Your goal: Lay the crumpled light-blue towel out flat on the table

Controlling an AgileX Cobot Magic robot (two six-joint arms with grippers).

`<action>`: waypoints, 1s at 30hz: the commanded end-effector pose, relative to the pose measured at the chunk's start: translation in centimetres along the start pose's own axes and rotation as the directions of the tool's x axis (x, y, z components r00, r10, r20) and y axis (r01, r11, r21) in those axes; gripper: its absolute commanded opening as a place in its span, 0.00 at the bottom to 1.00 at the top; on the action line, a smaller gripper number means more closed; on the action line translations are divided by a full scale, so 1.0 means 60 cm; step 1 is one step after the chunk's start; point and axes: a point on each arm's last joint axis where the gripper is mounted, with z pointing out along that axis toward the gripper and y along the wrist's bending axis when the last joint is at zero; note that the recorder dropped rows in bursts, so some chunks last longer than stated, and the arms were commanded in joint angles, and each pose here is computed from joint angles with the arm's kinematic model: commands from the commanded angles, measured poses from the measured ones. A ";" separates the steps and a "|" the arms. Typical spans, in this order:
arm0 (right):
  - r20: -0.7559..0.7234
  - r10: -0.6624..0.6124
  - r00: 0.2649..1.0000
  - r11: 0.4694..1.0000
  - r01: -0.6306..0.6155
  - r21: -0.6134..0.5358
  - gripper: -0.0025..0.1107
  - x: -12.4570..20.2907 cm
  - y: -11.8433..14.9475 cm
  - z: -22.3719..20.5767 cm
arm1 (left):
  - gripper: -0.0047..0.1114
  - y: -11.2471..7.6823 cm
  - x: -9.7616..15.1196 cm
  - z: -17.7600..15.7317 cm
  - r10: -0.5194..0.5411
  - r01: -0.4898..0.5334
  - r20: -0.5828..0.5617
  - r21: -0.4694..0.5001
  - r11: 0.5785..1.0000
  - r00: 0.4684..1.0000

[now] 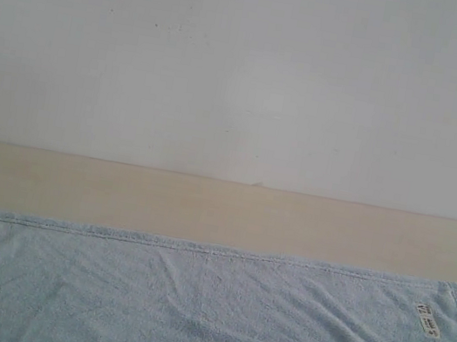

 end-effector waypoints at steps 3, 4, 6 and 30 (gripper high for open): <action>0.009 -0.005 1.000 1.000 0.005 0.000 0.02 0.001 0.000 0.000 | 0.08 -0.005 0.001 -0.001 -0.018 0.018 -0.004 0.033 0.999 1.000; 0.009 -0.005 1.000 1.000 0.005 0.000 0.02 0.001 0.000 0.000 | 0.08 -0.008 0.002 0.000 -0.032 0.032 -0.007 0.054 0.998 0.999; 0.009 -0.005 1.000 1.000 0.005 0.000 0.02 0.001 0.000 0.000 | 0.08 -0.013 0.004 0.008 -0.053 0.052 0.005 0.090 0.995 0.999; 0.009 -0.005 1.000 1.000 0.005 0.000 0.02 0.001 0.000 0.000 | 0.08 -0.015 0.124 0.159 0.103 -0.185 0.453 0.139 0.973 0.886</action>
